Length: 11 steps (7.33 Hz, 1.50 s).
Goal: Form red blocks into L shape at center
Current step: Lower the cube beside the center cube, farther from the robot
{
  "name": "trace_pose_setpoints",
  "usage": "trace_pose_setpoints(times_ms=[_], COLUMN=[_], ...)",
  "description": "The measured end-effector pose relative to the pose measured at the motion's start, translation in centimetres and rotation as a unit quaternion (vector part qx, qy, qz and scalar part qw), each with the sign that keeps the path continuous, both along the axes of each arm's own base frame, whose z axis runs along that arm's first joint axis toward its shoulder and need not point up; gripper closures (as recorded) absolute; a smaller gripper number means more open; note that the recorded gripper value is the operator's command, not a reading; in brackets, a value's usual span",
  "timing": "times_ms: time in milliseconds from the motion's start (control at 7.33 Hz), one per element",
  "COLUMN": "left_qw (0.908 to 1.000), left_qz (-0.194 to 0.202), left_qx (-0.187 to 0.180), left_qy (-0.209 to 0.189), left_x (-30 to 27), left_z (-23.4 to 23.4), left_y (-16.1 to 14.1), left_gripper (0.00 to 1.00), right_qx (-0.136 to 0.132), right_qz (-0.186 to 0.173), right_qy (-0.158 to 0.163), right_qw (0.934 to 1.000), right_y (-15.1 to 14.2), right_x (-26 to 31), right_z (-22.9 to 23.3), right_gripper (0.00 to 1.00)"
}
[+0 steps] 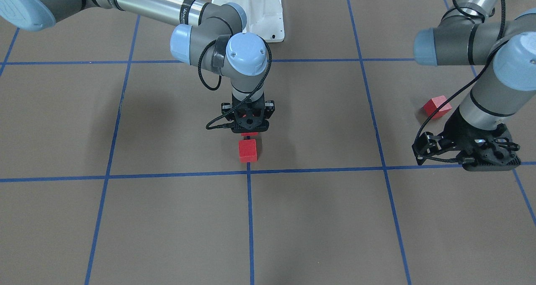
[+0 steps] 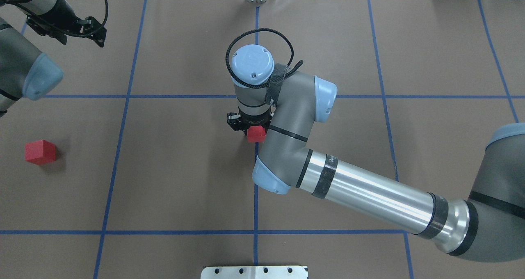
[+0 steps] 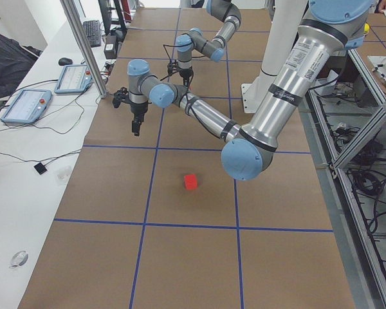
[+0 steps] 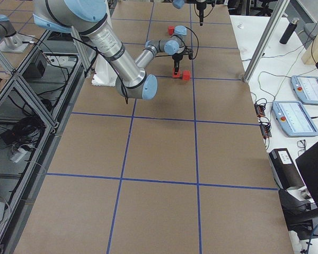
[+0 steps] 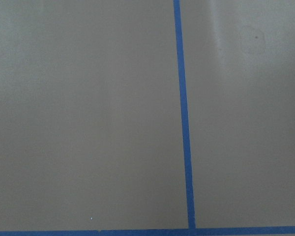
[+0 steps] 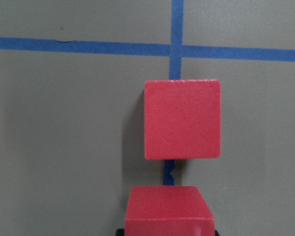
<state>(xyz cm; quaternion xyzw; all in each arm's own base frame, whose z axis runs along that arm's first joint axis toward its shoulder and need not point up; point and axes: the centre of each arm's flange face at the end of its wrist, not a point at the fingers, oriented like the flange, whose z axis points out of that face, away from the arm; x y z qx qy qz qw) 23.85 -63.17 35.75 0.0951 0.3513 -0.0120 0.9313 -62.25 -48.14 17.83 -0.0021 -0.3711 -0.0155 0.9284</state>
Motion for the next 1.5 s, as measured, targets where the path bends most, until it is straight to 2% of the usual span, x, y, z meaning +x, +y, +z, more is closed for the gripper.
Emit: trace_pose_setpoints(times_ms=[1500], left_qw=[1.0], left_qz=[0.002], left_qx=[-0.004], left_qy=[-0.004], left_x=[0.2], left_z=[0.6], left_y=[-0.2], left_gripper=[0.0], right_qx=[0.003], right_qz=[0.007], right_qy=[-0.005], right_qw=[1.0], right_y=[-1.4], right_x=[-0.1], right_z=[1.0], right_gripper=[1.0])
